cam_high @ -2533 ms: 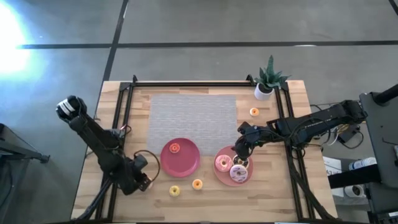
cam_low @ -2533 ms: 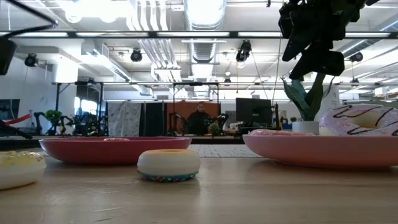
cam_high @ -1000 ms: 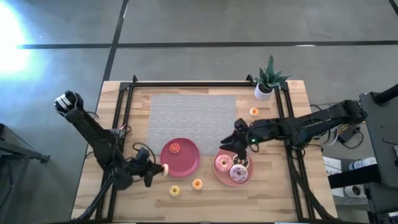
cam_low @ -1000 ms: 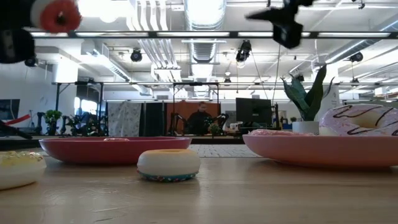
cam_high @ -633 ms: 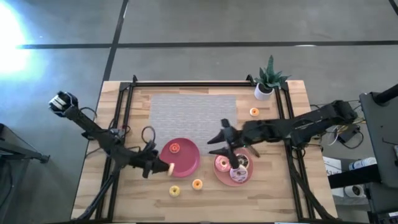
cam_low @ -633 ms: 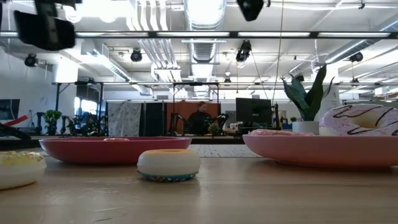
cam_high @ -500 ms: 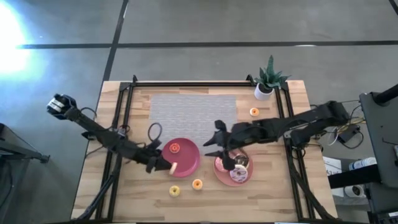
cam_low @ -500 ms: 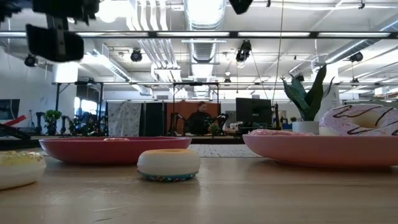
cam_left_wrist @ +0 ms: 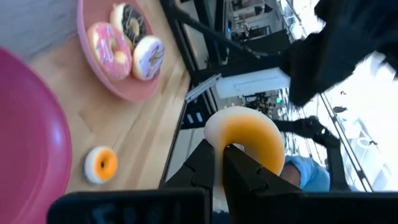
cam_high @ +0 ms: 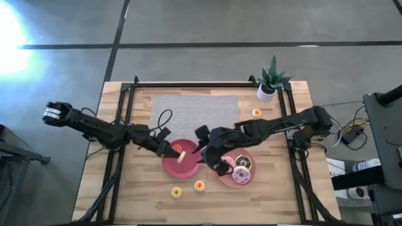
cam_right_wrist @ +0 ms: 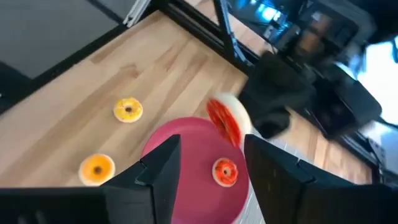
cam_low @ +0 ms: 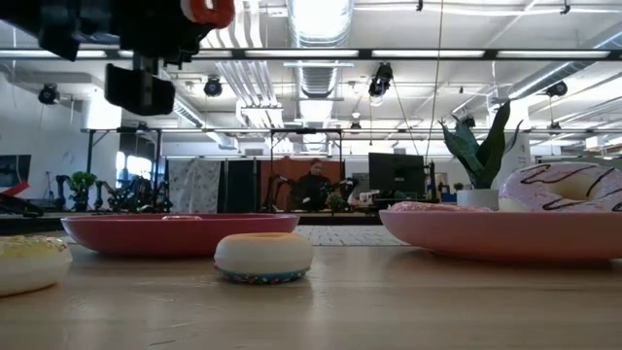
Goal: Pick & Place donuts
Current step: Put the red small donut on the dark pink plate
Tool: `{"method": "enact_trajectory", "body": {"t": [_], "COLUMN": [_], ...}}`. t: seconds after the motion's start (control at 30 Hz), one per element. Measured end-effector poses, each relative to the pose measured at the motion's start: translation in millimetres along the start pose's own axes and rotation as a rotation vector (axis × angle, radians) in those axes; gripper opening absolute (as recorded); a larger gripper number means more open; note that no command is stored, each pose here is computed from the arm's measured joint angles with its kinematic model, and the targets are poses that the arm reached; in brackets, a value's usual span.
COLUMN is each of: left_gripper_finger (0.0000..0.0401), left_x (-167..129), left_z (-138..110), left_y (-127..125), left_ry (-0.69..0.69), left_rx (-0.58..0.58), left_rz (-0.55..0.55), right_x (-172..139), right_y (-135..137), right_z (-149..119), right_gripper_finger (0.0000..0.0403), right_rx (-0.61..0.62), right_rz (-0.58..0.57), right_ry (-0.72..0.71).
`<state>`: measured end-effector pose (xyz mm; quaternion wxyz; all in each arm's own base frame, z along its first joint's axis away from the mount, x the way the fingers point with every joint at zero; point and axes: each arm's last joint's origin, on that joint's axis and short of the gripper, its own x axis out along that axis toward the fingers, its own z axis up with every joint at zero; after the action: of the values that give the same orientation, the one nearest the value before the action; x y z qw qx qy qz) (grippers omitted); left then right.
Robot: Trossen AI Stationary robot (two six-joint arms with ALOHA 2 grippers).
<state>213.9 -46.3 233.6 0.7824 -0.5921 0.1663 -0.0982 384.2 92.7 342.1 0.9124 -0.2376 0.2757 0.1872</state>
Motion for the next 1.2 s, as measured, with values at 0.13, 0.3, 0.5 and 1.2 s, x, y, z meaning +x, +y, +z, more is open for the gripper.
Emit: {"method": "enact_trajectory", "body": {"t": [0.13, 0.3, 0.5, 1.2], "left_gripper_finger": [0.0000, 0.0000, 0.0000, 0.0000], "left_x": [2.9, 5.6, 6.7, 7.0], "left_z": [4.5, 4.3, 4.4, 4.6], "left_y": [-3.9, -2.3, -1.8, -1.0], "left_ry": [0.003, 0.014, 0.020, 0.035], "left_rx": [0.024, 0.020, 0.028, 0.082], "left_rz": [-0.005, 0.008, 0.017, 0.047], "right_x": [13.3, 22.9, 33.1, 61.1], "right_y": [-1.8, -6.3, -8.5, -20.5], "right_z": [4.2, 11.9, 13.7, 10.7], "right_gripper_finger": [0.0169, 0.0169, 0.0169, 0.0162], "right_rx": [-0.055, -0.109, -0.120, -0.094], "right_rz": [0.024, 0.020, 0.029, 0.049], "right_ry": [0.035, 0.025, 0.031, 0.171]}}
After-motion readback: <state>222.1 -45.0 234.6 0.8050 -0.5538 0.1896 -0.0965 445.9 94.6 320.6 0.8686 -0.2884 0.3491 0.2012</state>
